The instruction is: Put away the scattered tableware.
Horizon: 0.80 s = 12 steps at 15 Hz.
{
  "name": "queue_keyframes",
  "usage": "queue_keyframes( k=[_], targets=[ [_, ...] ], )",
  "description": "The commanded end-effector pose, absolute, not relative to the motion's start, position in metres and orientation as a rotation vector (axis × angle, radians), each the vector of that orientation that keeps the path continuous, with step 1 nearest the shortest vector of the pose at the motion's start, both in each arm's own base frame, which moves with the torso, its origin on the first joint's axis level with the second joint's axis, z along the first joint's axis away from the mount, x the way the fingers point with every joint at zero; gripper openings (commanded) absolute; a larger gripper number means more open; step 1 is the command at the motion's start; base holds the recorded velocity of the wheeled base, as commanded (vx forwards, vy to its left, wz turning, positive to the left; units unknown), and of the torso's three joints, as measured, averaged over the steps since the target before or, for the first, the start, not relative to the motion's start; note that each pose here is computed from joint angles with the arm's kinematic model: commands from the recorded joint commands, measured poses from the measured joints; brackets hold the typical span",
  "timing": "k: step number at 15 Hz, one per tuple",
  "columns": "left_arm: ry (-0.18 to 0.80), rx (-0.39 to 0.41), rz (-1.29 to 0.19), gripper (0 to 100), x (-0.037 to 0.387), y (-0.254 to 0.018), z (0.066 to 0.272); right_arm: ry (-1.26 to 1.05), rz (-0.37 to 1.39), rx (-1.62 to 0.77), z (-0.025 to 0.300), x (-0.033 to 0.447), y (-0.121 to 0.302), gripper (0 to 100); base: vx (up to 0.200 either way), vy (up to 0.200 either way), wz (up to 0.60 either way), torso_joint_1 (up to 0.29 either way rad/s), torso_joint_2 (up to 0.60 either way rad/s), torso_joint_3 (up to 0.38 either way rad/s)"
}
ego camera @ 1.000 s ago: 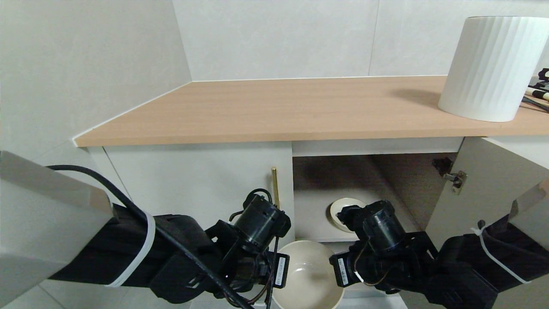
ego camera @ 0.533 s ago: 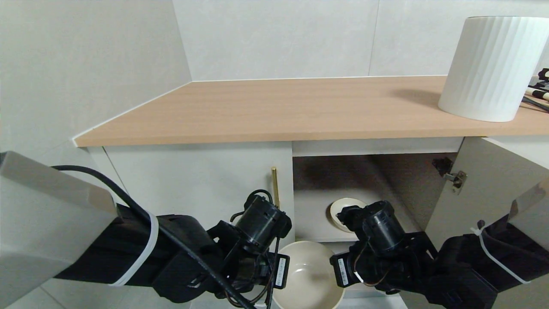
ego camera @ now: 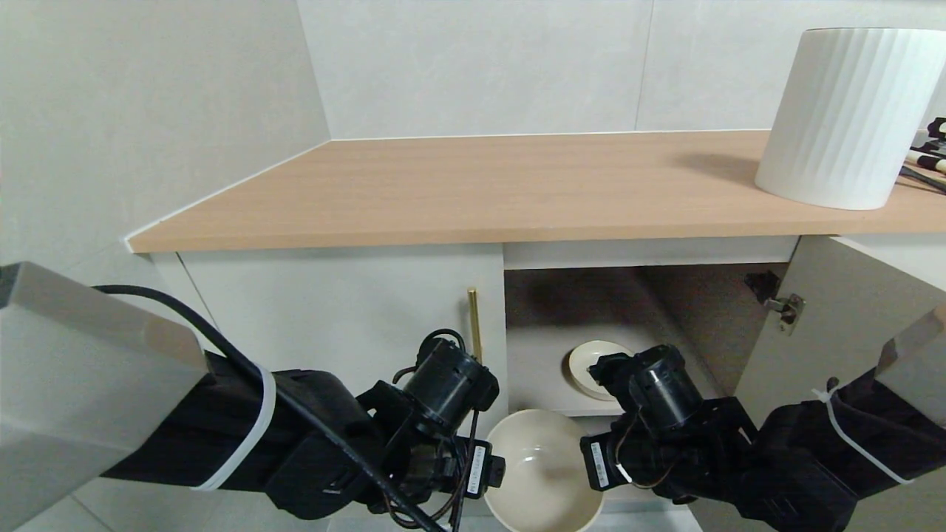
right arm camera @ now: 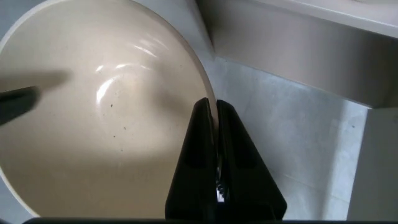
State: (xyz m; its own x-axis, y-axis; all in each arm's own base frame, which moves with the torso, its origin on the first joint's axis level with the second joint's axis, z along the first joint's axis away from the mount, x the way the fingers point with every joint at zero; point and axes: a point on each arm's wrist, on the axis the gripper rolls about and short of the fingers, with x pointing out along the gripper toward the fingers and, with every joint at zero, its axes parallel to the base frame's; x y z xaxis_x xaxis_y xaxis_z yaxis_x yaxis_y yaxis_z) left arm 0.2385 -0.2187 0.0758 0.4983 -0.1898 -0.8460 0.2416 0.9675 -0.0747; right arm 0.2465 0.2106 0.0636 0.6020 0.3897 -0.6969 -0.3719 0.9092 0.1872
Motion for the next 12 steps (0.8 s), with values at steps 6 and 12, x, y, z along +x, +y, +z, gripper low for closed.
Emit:
queue_keyframes(
  k=[6,12],
  targets=[
    [1.005,0.049,-0.262,100,0.239,-0.219,0.078,0.873,0.337,-0.079,0.037,0.261,0.2,0,0.0,0.0,0.0,0.0,0.0,0.0],
    [1.001,0.047,-0.263,100,0.239,-0.219,0.079,0.84,0.153,-0.035,0.028,0.301,0.175,0,0.0,0.0,0.0,0.0,0.0,0.0]
  ],
)
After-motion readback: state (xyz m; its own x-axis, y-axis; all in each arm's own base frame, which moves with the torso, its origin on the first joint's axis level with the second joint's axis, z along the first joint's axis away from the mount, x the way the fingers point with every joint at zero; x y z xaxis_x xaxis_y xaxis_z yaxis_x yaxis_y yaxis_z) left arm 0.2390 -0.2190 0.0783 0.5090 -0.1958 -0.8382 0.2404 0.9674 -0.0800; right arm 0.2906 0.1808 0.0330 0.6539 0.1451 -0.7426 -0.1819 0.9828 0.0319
